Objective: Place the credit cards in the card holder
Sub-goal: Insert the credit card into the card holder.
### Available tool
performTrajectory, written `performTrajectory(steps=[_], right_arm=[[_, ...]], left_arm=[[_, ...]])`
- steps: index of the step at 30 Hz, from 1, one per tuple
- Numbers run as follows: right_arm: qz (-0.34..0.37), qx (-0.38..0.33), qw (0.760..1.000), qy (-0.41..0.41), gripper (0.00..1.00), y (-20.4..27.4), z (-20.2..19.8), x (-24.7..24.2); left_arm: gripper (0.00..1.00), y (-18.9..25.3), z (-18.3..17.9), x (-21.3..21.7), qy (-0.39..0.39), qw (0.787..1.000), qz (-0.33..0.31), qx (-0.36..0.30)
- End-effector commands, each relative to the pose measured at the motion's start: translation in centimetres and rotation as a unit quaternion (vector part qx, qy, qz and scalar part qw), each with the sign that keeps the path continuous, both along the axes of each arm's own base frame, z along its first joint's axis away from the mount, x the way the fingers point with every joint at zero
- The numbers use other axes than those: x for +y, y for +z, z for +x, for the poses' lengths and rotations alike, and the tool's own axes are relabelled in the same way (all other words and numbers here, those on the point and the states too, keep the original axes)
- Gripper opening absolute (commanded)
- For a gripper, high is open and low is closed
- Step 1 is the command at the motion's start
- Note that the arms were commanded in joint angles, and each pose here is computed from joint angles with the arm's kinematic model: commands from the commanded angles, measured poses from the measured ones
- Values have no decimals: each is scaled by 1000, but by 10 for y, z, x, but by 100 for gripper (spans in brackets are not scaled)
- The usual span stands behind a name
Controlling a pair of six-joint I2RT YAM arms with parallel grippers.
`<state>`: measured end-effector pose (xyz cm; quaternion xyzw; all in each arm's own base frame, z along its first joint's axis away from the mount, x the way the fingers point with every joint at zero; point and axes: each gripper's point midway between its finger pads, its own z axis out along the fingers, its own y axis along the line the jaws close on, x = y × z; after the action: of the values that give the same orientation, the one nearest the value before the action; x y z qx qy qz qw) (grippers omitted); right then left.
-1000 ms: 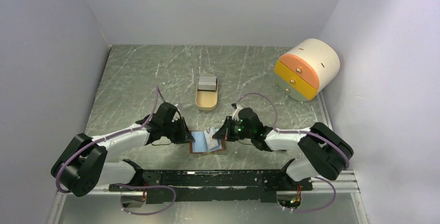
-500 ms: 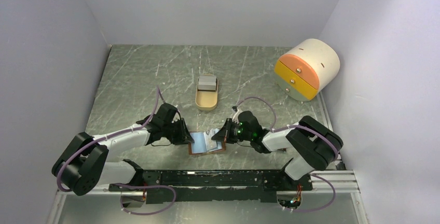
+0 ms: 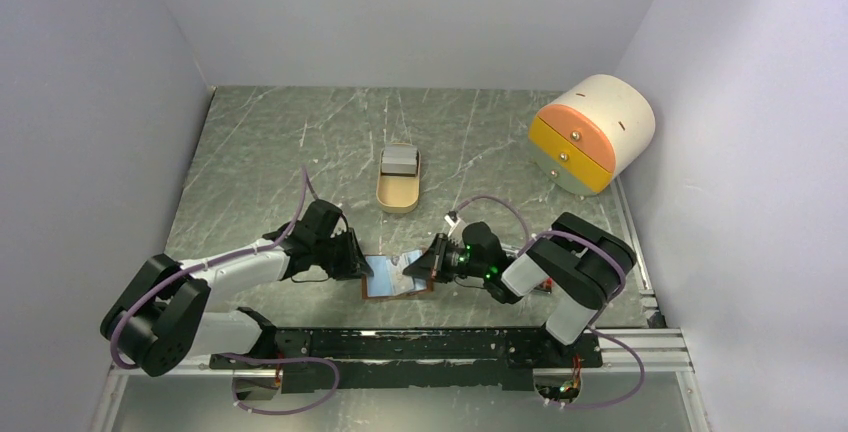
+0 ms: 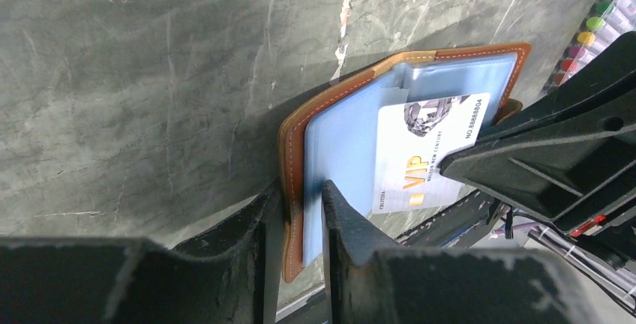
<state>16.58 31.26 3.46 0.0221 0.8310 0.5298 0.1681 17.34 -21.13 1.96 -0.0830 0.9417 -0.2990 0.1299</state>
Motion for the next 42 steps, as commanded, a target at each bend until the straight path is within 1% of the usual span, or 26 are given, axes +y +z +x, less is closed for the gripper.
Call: performTrajectory(steps=[1, 4, 6, 8, 11, 17, 19, 22, 25, 28, 42], right_arm=[[29, -10, 999, 10, 0, 11, -3, 7], [21, -3, 1000, 7, 13, 7, -4, 6], [15, -2, 1000, 1, 19, 5, -4, 5], [-5, 2, 1000, -8, 23, -2, -2, 1], [-28, 1, 999, -14, 26, -7, -1, -3], [-59, -12, 998, -32, 26, -7, 4, -12], [-62, -19, 998, -29, 24, -4, 5, -11], [-53, -16, 998, -23, 15, -2, 4, -7], [-24, -12, 999, -20, 6, 1, 1, -1], [-11, -13, 1000, -19, 0, 1, -2, 5], [24, -14, 999, -34, 0, 6, -4, 9]], left_arm=[[29, -4, 2, 4, 2, 1000, 8, -4], [29, -2, 2, 2, 1, 1000, 2, -6], [29, 0, 3, 1, 0, 1000, -1, -7], [29, 1, 3, 1, 2, 1000, -1, -8], [29, 0, 2, 1, 0, 1000, -1, -5], [29, 2, 3, 0, -2, 1000, -2, -7], [29, 3, 5, -1, -3, 1000, -3, -9], [29, 3, 4, -2, -5, 1000, -6, -7], [29, 2, 3, -2, -4, 1000, -9, -5], [29, 2, 1, -2, -3, 1000, -12, -6], [29, 2, 0, -3, -6, 1000, -14, -1]])
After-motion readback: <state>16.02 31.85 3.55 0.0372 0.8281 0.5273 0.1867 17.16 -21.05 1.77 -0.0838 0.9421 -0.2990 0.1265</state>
